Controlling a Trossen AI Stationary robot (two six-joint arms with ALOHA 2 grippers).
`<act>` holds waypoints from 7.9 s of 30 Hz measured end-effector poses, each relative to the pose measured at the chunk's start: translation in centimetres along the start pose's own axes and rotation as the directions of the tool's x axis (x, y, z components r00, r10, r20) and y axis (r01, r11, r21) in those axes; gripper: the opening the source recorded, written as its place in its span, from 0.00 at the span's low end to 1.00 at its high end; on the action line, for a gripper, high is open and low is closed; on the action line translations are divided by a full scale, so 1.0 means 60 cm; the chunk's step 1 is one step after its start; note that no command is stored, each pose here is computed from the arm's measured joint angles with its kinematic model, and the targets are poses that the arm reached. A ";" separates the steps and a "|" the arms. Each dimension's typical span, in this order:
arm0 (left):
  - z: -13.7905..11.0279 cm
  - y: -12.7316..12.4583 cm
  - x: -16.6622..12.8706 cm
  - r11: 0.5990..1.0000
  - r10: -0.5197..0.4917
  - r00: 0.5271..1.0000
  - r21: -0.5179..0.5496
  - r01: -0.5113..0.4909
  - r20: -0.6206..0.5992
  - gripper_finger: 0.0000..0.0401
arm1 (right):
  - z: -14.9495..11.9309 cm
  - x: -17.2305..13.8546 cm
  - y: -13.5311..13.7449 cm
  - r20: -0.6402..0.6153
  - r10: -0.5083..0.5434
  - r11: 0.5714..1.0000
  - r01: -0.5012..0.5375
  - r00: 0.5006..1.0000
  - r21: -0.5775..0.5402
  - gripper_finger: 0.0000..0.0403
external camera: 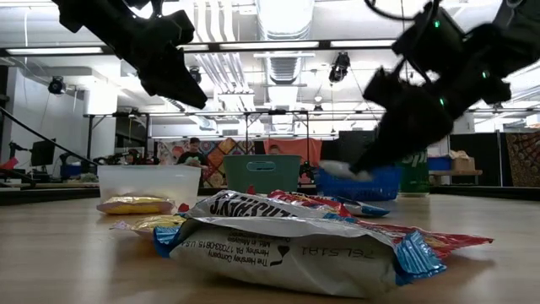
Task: Sort candy
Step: Put the white chocolate into the green bin, then put the yellow candy into the transparent bin, then put the red candy into the blue bin
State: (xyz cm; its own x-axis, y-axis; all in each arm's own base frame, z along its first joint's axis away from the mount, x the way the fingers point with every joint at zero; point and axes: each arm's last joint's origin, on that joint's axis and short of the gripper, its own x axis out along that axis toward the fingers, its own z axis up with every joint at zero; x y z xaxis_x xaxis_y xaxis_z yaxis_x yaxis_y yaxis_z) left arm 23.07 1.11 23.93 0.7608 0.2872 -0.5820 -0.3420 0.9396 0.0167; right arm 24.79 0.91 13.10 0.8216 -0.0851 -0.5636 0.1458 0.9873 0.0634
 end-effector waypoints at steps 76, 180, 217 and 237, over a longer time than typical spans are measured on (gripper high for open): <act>-0.137 -0.133 0.008 0.991 -0.100 0.952 -0.114 0.069 -0.288 0.55 | 0.216 -0.022 -0.132 -0.006 -0.186 0.983 0.186 0.983 -0.005 0.25; 0.019 0.176 0.028 0.956 0.249 0.951 -0.110 -0.271 -0.184 0.34 | 0.142 -0.026 -0.008 -0.374 0.248 0.745 0.071 0.893 0.663 0.19; 0.020 0.169 0.032 0.965 0.240 0.956 -0.068 -0.254 -0.170 0.34 | 0.075 -0.108 0.159 -0.904 0.286 0.603 0.674 0.318 0.428 0.48; 0.015 0.169 0.034 0.965 0.240 0.955 -0.067 -0.255 -0.171 0.34 | -0.027 -0.107 0.195 -0.910 0.273 0.484 0.773 0.314 0.411 0.55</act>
State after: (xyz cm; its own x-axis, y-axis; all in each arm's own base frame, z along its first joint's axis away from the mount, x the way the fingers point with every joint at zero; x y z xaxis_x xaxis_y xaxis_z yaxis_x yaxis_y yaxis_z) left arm 21.65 11.40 23.65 0.5503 0.4682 -0.6914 -0.5607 0.8208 0.1095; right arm 20.31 13.24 16.13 -0.2038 0.3646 -0.9086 0.9319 0.3566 -0.0660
